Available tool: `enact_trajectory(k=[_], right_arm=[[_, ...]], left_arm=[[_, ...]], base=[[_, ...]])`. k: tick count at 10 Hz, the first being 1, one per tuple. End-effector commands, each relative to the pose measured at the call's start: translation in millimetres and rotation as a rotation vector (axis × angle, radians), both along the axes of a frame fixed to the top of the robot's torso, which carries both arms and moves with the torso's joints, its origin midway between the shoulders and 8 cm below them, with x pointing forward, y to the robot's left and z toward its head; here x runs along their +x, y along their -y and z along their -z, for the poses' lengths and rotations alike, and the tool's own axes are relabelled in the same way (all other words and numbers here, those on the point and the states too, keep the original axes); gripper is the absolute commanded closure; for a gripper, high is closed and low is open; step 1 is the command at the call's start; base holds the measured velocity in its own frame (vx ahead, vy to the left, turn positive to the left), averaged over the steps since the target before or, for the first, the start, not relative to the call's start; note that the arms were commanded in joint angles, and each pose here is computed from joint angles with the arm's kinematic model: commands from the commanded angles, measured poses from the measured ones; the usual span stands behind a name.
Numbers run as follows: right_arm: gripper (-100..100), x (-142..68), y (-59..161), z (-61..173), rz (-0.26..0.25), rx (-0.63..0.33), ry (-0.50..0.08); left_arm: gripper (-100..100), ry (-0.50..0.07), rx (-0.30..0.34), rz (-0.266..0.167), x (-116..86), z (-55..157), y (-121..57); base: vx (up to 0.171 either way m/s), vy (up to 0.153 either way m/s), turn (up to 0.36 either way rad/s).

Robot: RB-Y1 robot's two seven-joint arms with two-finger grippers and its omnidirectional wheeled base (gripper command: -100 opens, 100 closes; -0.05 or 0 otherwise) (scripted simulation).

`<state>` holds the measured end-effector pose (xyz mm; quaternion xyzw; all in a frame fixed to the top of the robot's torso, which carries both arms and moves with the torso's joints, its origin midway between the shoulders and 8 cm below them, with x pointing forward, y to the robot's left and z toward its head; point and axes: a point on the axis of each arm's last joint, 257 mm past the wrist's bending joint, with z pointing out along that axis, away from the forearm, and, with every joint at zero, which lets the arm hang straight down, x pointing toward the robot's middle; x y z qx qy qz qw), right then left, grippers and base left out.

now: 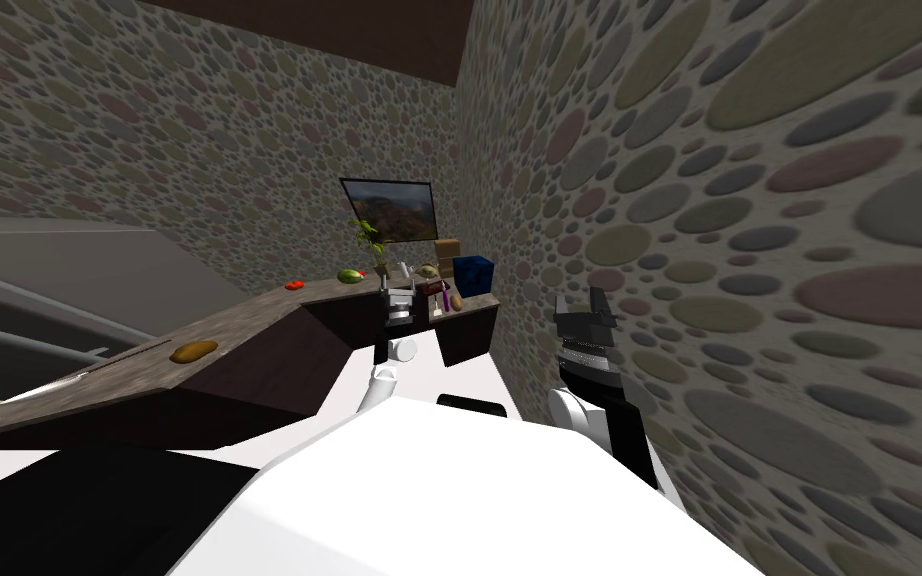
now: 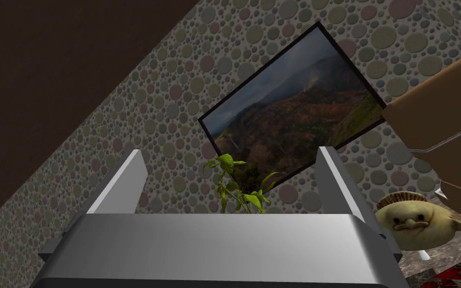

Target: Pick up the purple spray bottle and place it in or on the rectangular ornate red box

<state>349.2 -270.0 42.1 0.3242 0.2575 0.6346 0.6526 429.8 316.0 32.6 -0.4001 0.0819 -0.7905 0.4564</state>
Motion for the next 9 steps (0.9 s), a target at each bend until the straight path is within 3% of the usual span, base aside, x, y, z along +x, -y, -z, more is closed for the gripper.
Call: enact_trajectory(k=[1,2,4,7,9], right_arm=[[0,0.0,0.0,0.0,0.000,0.000,0.000],[0,0.0,0.0,0.0,0.000,0.000,0.000],[0,0.0,0.0,0.0,0.000,0.000,0.000],[0,0.0,0.0,0.0,0.000,0.000,0.000],[0,0.0,0.0,0.0,0.000,0.000,0.000]], left_arm=[[-100,-0.005,-0.045,0.018,6.7,5.1,-2.8],[-100,-0.013,-0.068,0.030,19.1,9.3,-1.6],[-100,-0.015,-0.108,0.044,20.4,12.4,-5.6],[-100,-0.038,-0.185,0.079,47.2,24.9,-4.9],[-100,-0.041,-0.221,0.091,48.5,28.1,-8.0]], base=[[-0.028,-0.037,0.036],[-0.028,-0.035,0.057],[-0.020,-0.025,0.020],[-0.024,-0.033,0.046],[-0.017,-0.026,0.009]])
